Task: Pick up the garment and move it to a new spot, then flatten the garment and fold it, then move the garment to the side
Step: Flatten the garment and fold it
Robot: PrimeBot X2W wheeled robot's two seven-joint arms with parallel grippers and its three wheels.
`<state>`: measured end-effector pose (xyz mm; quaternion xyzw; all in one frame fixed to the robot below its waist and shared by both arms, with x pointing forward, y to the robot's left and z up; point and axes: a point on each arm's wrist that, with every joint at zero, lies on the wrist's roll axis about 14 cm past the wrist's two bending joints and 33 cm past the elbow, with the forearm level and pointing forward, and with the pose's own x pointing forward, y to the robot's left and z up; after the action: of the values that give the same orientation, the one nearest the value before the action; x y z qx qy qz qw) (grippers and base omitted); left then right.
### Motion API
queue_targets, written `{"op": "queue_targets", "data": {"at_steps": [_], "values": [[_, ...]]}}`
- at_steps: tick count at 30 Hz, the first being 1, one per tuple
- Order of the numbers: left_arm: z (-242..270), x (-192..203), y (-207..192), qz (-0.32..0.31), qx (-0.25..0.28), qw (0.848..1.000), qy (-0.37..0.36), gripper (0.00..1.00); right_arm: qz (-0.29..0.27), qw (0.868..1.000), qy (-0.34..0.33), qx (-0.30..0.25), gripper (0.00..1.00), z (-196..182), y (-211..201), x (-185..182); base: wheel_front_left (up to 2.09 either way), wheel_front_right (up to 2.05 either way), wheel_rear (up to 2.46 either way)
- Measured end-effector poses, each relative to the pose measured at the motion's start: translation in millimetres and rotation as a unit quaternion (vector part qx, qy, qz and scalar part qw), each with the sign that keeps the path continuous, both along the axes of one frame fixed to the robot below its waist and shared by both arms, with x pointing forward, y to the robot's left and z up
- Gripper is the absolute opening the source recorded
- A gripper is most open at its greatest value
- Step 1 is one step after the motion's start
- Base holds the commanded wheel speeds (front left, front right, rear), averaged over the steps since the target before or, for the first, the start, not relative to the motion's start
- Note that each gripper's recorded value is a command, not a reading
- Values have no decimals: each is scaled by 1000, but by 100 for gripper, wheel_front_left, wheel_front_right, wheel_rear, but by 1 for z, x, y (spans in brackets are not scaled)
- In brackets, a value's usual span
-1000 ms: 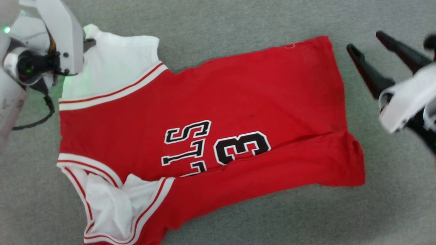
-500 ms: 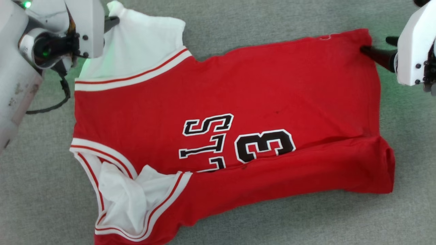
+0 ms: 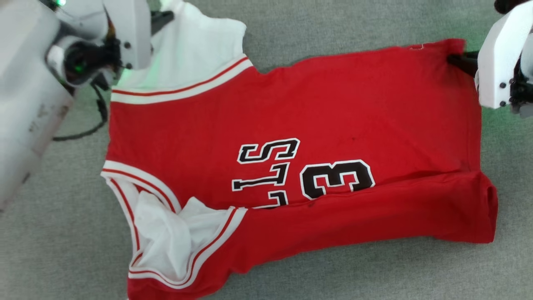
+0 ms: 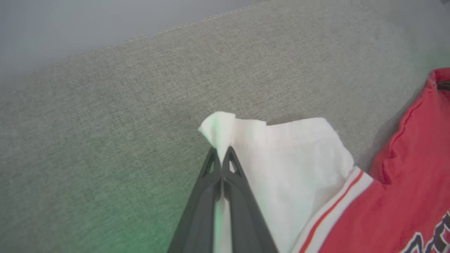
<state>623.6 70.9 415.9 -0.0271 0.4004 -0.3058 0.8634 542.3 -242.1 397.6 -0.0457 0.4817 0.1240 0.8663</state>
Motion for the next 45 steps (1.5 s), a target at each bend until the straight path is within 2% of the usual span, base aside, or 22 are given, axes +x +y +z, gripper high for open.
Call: {"op": "queue_targets", "data": {"at_steps": [10,17,24,35,45], "values": [[55,-32,-7,-10,-64,994,-88,0,13,998,-58,25,0,31,5,-13,0,0,0],[98,-86,-9,-31,-130,982,-135,0,29,996,-78,38,0,46,8,-40,0,0,0],[117,-148,12,-39,-151,974,-165,0,52,992,-98,54,0,58,12,-70,0,0,0],[118,-224,47,-6,-190,965,-183,0,79,989,-96,73,0,56,16,-113,0,0,0],[74,-252,48,26,-193,972,-135,0,52,993,-75,78,0,31,2,-129,0,0,0]]}}
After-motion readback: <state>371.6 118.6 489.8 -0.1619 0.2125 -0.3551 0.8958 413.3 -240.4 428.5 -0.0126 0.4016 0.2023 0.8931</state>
